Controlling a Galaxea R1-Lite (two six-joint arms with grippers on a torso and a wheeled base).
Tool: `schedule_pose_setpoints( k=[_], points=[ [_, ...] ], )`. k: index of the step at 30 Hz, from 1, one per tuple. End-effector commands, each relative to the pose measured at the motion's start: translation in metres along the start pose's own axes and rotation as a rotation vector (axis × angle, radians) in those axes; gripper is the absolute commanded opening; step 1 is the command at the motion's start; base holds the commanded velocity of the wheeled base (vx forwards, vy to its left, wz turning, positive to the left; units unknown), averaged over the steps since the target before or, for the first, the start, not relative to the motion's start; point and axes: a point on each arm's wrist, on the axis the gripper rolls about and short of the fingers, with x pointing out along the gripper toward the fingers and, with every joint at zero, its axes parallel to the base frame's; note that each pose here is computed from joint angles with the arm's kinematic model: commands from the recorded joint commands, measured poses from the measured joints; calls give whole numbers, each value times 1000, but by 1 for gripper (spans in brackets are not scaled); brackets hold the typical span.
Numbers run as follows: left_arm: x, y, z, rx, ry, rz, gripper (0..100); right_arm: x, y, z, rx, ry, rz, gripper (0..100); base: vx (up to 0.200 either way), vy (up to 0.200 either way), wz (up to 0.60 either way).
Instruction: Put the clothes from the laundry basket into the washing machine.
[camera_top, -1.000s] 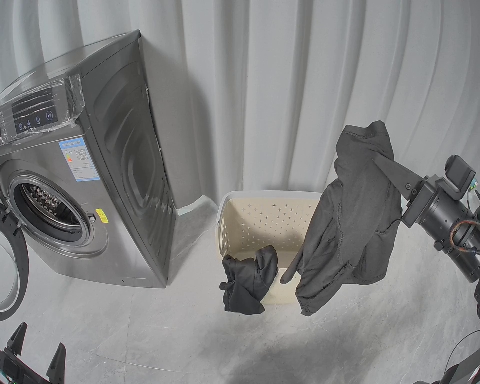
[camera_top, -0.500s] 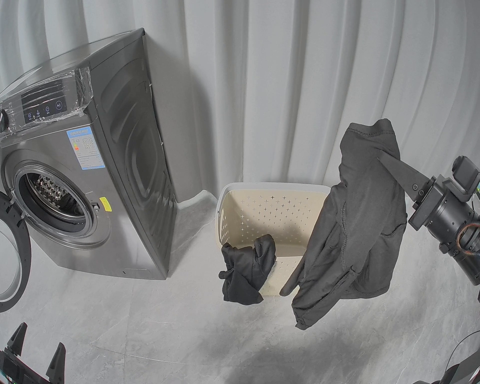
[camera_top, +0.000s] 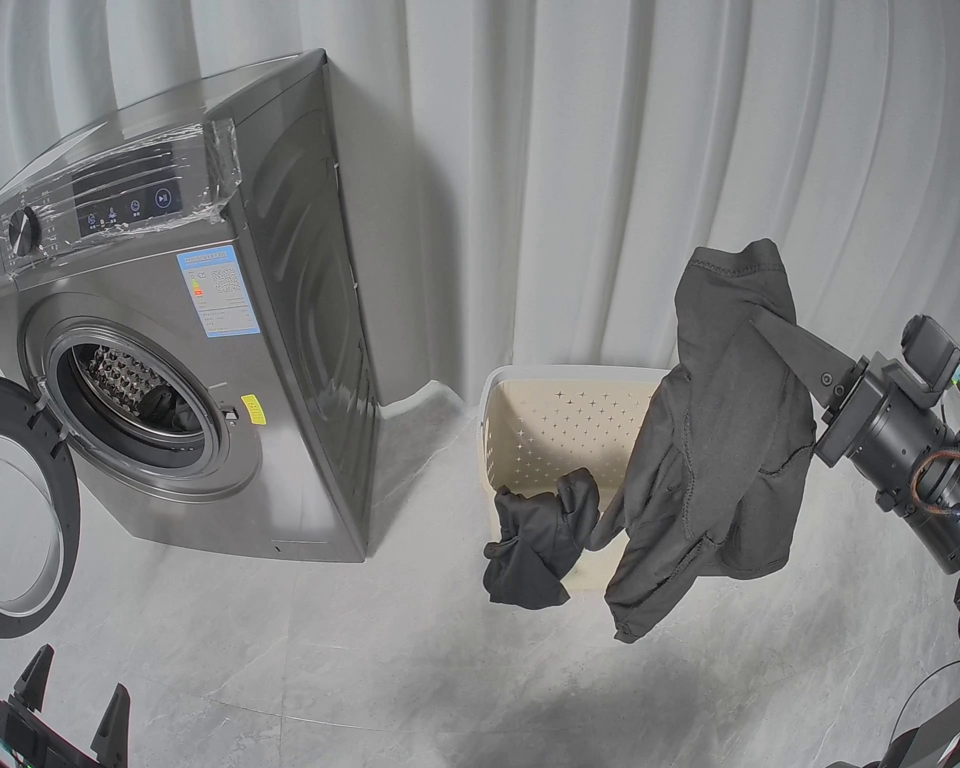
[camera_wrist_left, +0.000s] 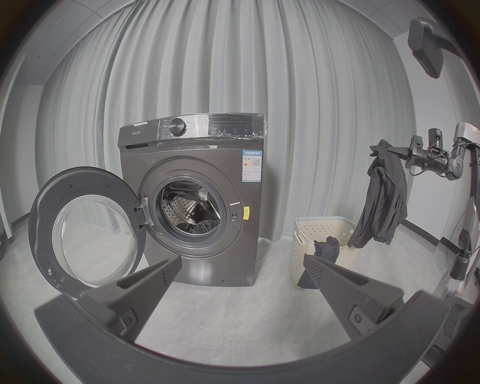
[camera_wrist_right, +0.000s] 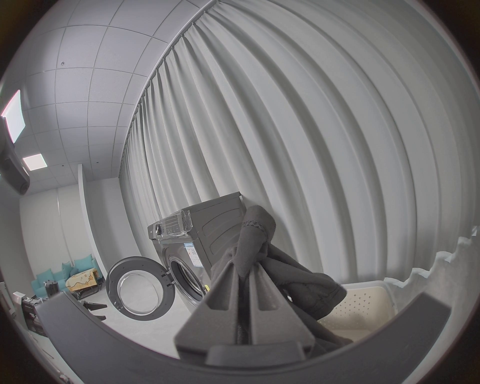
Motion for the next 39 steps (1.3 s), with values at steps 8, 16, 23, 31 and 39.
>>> schedule_pose_setpoints(
  k=[8, 16, 23, 31, 39],
  points=[
    [0, 0, -5, 2, 0, -1, 100, 0, 4, 2, 3, -8, 20, 0, 0, 200, 0],
    [0, 0, -5, 2, 0, -1, 100, -1, 7, -3, 11, 14, 43, 0, 0, 200, 0],
    [0, 0, -5, 0, 0, -1, 100, -2, 7, -3, 11, 13, 45, 0, 0, 57, 0],
    [0, 0, -5, 0, 0, -1, 100, -7, 5, -8, 19, 61, 124, 0, -100, 0, 0],
    [0, 0, -5, 2, 0, -1, 100, -11, 5, -4, 8, 50, 127, 0, -200, 0, 0]
  ],
)
